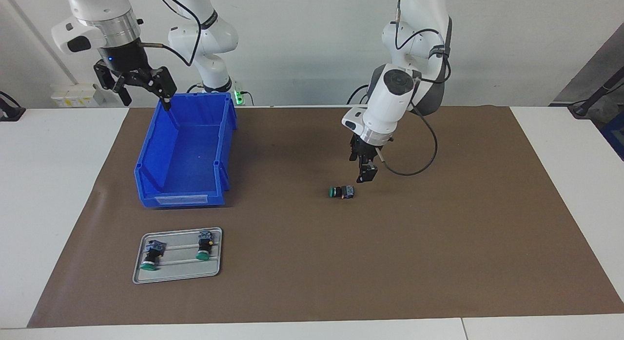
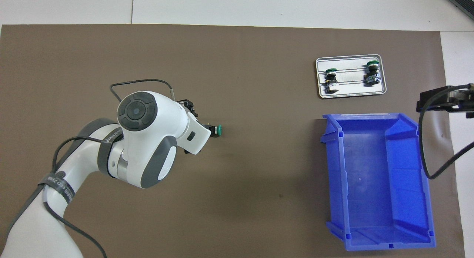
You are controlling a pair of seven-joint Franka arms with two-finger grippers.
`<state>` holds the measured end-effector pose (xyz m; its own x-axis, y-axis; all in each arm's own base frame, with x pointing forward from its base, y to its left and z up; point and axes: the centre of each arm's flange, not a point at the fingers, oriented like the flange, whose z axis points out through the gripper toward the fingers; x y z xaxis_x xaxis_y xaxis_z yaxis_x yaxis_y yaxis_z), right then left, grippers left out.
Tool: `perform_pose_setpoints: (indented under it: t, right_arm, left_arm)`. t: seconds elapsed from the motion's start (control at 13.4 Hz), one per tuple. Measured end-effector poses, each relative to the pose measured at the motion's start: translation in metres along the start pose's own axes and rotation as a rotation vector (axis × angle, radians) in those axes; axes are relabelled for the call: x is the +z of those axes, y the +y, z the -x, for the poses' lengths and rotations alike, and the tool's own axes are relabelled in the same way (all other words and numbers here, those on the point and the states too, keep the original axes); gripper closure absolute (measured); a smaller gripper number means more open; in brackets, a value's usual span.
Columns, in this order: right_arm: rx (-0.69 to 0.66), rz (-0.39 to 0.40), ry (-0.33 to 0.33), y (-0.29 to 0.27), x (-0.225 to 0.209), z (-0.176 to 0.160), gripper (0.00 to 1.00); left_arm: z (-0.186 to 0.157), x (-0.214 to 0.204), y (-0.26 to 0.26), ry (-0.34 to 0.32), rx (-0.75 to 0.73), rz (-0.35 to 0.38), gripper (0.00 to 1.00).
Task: Place and press button with both arms
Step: 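Move the left gripper toward the green button on the table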
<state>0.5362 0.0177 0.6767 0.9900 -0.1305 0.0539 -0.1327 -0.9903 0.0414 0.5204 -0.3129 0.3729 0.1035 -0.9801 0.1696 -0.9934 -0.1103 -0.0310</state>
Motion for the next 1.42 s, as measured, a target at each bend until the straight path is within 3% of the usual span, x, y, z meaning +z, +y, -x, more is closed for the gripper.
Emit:
perform_pose_setpoints:
  t: [0.37,0.89,1.04,1.12,1.19,1.42]
  right_arm:
    - [-0.026,0.005,-0.029,-0.007,0.014,0.0,0.0]
    - [-0.023,0.006,-0.032,-0.005,0.015,-0.001,0.0]
    - [-0.024,0.006,-0.032,-0.005,0.016,-0.001,0.0]
    - [-0.023,0.006,-0.033,-0.005,0.016,-0.001,0.0]
    - [-0.023,0.006,-0.033,-0.004,0.016,-0.001,0.0]
    - [-0.021,0.006,-0.033,-0.004,0.016,-0.001,0.0]
  left_arm:
    - [-0.027,0.06,0.002,0.002,-0.047,-0.007,0.14]
    - [-0.04,0.081,0.011,0.0,-0.055,-0.006,0.17]
    - [-0.04,0.081,0.01,0.0,-0.057,-0.007,0.38]
    - [-0.039,0.08,0.01,-0.001,-0.057,-0.008,0.54]
    - [-0.039,0.08,0.009,-0.004,-0.053,-0.012,0.59]
    - [-0.036,0.077,0.005,-0.037,-0.005,-0.048,0.59]
